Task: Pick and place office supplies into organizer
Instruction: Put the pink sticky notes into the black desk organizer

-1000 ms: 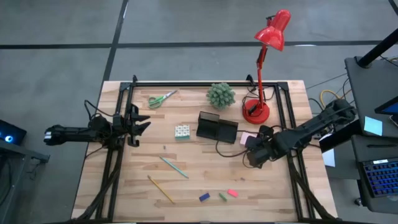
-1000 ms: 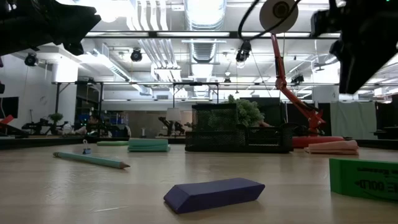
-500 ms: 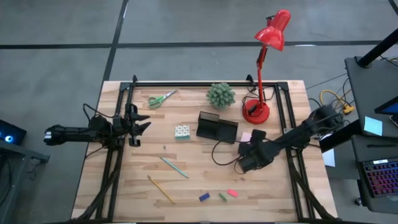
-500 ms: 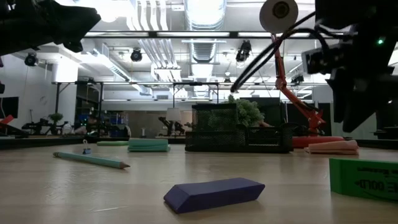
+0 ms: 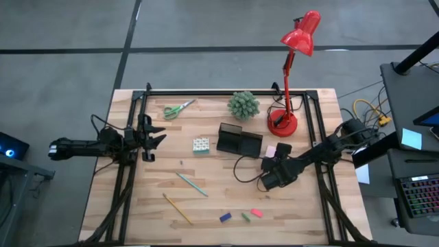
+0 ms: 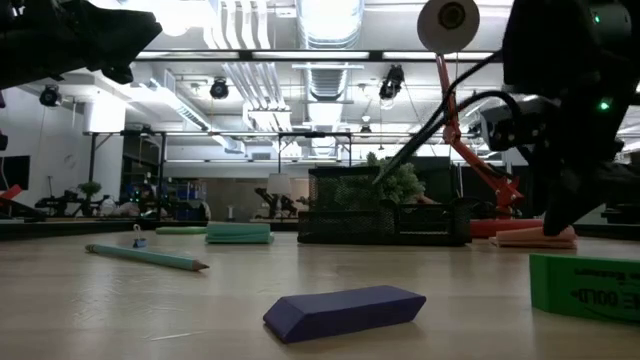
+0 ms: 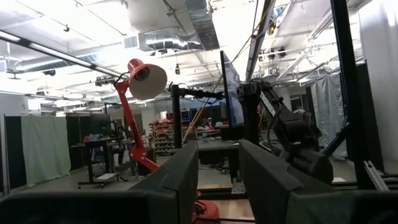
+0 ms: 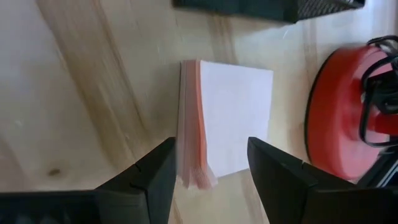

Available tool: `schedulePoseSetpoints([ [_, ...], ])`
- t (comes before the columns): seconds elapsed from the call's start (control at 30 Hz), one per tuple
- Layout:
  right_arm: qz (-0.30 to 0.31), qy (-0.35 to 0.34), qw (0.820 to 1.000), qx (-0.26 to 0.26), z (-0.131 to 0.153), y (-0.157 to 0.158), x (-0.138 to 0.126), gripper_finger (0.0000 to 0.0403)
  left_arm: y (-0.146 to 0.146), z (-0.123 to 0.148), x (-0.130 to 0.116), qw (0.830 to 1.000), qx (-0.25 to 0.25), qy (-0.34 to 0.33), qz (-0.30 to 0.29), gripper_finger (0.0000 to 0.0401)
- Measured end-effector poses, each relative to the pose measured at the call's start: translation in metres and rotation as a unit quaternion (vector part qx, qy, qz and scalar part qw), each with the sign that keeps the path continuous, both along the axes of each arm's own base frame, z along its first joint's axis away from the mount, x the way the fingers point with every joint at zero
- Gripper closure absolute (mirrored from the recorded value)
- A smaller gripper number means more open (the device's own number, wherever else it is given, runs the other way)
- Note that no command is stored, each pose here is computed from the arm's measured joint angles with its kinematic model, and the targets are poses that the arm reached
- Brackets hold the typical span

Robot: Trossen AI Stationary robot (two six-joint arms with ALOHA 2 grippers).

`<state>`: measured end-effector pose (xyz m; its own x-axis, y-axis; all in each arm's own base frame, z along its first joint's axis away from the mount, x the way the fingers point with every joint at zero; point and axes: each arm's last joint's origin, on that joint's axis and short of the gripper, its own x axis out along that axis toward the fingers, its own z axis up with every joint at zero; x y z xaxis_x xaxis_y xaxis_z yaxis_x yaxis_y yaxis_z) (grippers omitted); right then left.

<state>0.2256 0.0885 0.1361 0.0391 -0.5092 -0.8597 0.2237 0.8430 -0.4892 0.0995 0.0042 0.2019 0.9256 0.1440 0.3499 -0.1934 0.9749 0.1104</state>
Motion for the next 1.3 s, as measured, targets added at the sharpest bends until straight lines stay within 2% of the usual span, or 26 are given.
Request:
schedulePoseSetpoints([
  [0.47, -0.025, -0.011, 1.000, 0.000, -0.012, -0.006, -0.011, 0.0216, 0.000, 0.000, 0.000, 1.000, 0.000, 0.001, 0.000, 0.0296],
  [0.6, -0.027, -0.014, 1.000, 0.004, -0.013, -0.006, -0.010, 0.0228, 0.000, 0.000, 0.000, 1.000, 0.000, 0.002, 0.000, 0.0296],
  [0.83, -0.023, -0.016, 1.000, 0.012, -0.015, -0.008, -0.009, 0.0272, 0.000, 0.000, 0.000, 1.000, 0.000, 0.001, 0.000, 0.0296],
  [1.2, -0.032, -0.010, 0.999, 0.033, -0.016, -0.009, -0.008, 0.0373, 0.000, 0.000, 0.000, 1.000, 0.000, 0.000, 0.000, 0.0296],
  [1.3, -0.038, -0.006, 0.999, 0.037, -0.017, -0.012, -0.008, 0.0390, 0.000, 0.000, 0.000, 1.000, 0.000, 0.000, 0.000, 0.0296],
])
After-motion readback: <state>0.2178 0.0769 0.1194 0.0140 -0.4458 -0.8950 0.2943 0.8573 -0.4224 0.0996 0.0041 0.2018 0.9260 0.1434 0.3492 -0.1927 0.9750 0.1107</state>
